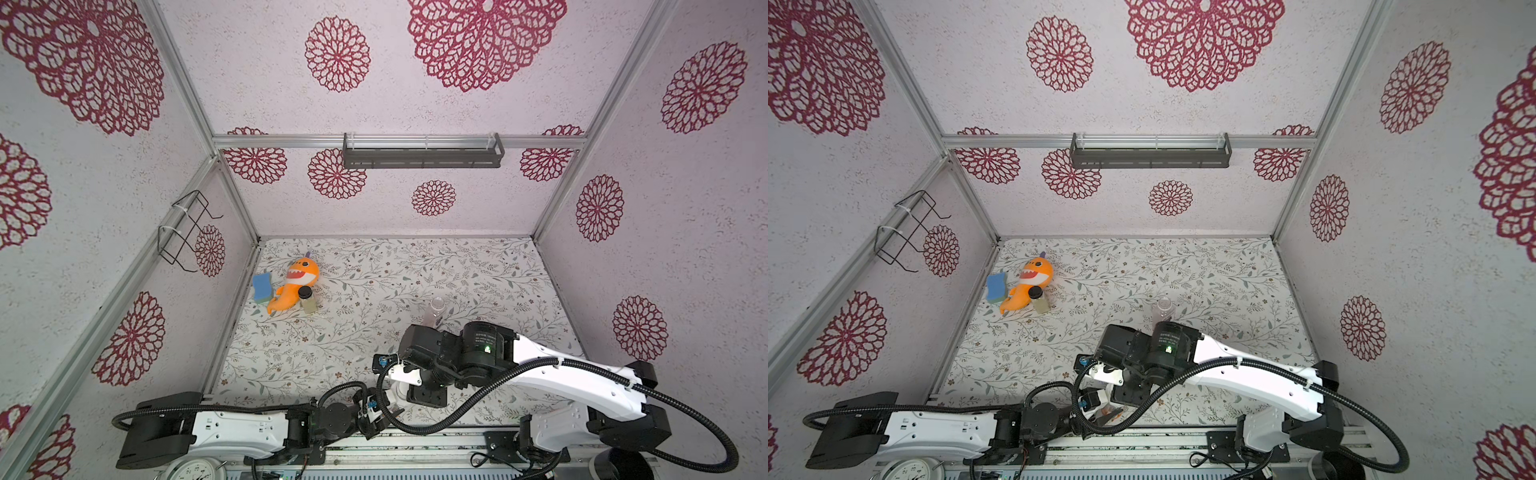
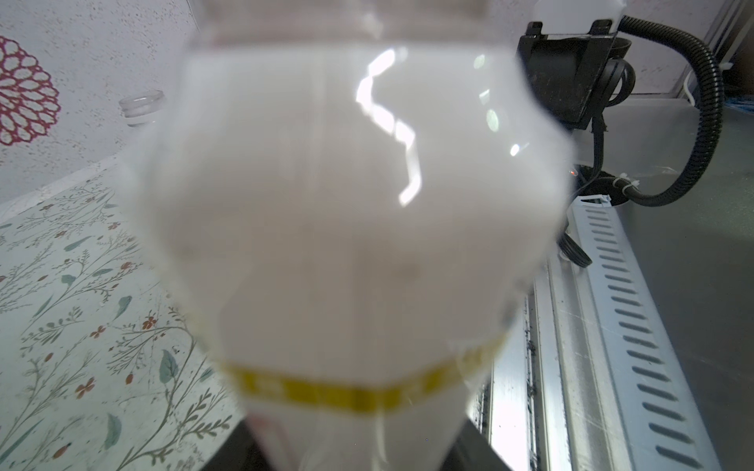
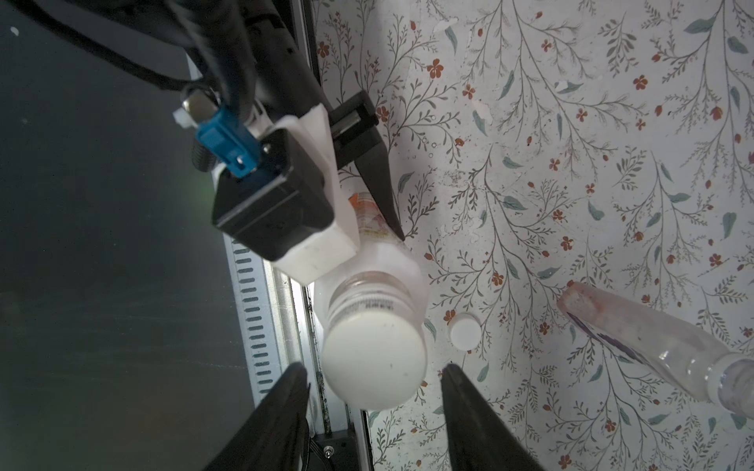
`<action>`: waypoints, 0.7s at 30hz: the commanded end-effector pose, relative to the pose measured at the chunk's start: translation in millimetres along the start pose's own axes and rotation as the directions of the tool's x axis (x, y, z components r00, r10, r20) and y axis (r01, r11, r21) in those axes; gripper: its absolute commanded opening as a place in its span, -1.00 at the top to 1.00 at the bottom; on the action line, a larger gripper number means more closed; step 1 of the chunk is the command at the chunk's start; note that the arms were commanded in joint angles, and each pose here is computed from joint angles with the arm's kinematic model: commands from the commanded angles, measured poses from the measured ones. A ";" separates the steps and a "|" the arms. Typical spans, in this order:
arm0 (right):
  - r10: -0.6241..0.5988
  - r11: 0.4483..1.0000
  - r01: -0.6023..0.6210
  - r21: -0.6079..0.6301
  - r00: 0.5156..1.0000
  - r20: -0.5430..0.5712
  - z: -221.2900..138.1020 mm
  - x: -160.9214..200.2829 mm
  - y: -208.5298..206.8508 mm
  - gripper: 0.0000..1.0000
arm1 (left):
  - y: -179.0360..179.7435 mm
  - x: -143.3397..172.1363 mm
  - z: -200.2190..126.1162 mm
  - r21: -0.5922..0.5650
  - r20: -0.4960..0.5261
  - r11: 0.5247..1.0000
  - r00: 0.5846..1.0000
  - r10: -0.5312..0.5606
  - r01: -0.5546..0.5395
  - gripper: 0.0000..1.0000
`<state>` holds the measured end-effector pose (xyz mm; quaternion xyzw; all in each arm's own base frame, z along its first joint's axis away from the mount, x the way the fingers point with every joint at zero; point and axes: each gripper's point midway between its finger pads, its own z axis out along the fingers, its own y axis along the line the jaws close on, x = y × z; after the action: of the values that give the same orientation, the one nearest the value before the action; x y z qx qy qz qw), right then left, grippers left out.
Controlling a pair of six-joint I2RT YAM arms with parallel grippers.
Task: Screw on the bottle caps
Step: Screw the bottle cap onto the plastic bottle.
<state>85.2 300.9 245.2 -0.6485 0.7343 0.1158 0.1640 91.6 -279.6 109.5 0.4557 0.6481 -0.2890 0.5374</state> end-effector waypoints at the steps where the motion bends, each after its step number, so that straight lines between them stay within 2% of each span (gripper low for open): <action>1: -0.029 0.999 0.029 0.020 0.999 0.014 -6.2 -2.9 -2.0 -0.12 | -5.0 -24.1 1.0 0.016 0.070 1.000 0.998 -0.002 0.001 -0.01; 12: -0.034 0.999 0.034 -0.001 0.999 -0.009 3.1 -2.2 0.4 0.02 | -4.3 -26.0 -0.7 0.012 0.082 1.000 0.997 0.001 -0.002 -0.01; 17: -0.034 0.999 0.034 -0.010 0.999 -0.013 5.8 -4.5 1.5 0.01 | -4.0 -26.6 -1.5 0.010 0.087 1.000 0.996 0.002 -0.003 -0.01; 21: -0.033 0.999 0.032 -0.010 0.999 -0.014 6.1 -5.1 1.3 0.14 | -3.2 -28.1 -2.3 0.006 0.094 1.000 0.996 0.001 -0.001 0.00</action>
<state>85.5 306.3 234.6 -0.6598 0.7284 0.1079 0.1497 90.7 -280.1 111.7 0.4585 0.6433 -0.2876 0.5415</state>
